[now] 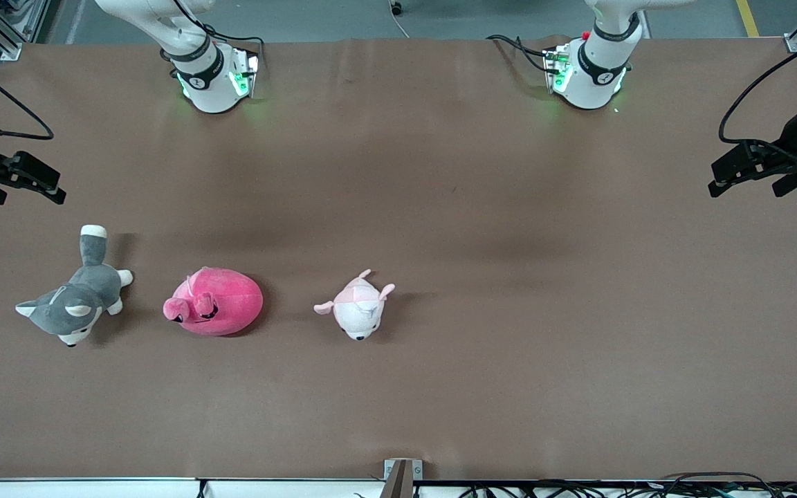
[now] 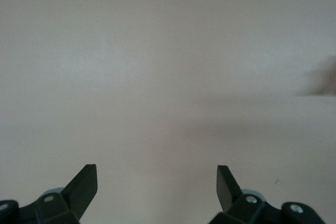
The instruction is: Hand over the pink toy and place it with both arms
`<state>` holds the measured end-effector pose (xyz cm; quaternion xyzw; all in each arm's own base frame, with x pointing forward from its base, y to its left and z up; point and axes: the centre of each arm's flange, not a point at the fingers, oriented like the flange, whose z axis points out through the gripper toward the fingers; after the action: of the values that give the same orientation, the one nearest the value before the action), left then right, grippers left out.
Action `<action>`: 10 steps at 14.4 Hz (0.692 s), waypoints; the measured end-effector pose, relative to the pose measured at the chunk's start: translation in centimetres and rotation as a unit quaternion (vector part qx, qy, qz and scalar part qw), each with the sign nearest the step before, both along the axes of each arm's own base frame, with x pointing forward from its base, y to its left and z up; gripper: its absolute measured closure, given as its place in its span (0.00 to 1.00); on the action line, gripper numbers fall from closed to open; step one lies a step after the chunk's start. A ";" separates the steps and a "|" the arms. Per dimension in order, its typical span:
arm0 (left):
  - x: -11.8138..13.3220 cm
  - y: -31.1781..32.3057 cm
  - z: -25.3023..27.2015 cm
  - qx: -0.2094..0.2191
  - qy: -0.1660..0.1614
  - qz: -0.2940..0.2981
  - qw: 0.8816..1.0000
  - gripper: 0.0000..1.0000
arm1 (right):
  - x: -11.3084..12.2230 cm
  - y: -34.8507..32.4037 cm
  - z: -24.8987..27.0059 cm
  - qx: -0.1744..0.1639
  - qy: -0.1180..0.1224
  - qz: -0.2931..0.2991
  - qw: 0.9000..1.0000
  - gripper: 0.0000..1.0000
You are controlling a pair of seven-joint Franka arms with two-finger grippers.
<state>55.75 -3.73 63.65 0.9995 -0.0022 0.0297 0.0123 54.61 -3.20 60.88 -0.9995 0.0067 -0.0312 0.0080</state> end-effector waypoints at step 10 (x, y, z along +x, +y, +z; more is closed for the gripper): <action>0.0 0.0 0.0 0.000 0.000 0.000 1.000 0.00 | 0.0 -0.6 0.4 -0.001 -0.004 -0.007 1.000 0.00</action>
<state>55.75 -3.73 63.63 0.9995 -0.0022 0.0295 0.0123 54.60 -3.84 61.23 -0.9993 0.0133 -0.0348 0.0067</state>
